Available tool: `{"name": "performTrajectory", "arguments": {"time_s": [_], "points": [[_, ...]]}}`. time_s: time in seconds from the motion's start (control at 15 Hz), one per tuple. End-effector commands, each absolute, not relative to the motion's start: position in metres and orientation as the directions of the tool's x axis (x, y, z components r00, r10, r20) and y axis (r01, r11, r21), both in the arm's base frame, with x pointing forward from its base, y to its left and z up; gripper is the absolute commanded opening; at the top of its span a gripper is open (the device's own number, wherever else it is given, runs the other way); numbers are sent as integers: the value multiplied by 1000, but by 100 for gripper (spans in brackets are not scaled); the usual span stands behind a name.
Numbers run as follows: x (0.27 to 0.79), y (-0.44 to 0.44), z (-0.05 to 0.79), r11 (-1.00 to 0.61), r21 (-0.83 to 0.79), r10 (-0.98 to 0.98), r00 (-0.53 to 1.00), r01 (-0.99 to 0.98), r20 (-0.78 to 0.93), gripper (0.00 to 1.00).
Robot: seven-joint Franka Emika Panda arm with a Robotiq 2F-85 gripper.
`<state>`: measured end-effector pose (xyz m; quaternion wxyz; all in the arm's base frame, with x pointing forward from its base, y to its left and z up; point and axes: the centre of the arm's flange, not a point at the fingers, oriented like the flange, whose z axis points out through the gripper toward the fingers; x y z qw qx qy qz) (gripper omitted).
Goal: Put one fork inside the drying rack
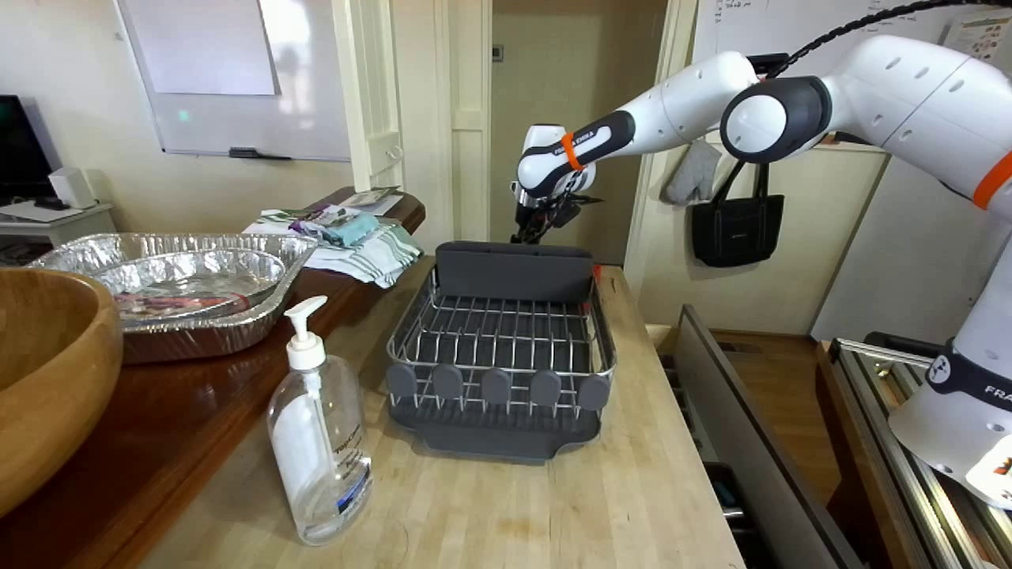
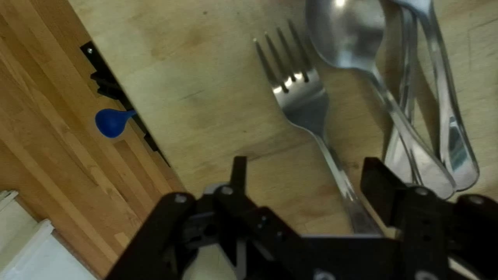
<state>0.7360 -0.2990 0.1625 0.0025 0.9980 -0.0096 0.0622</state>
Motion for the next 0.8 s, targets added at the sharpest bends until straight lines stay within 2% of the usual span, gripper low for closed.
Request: {"name": "performTrajectory", "arguments": {"time_s": [0.0, 0.4, 0.47, 0.53, 0.6, 0.73], "points": [[754, -305, 153, -1000, 23, -2, 995, -4, 100, 46], [756, -306, 153, -1000, 31, 2, 996, -1, 95, 3], [756, -307, 154, -1000, 30, 3, 995, 0, 97, 17], [755, -307, 155, -1000, 28, 2, 995, 0, 100, 39], [755, -307, 156, -1000, 27, 5, 995, 3, 103, 40], [753, -307, 160, -1000, 28, 16, 994, 13, 112, 53]]}}
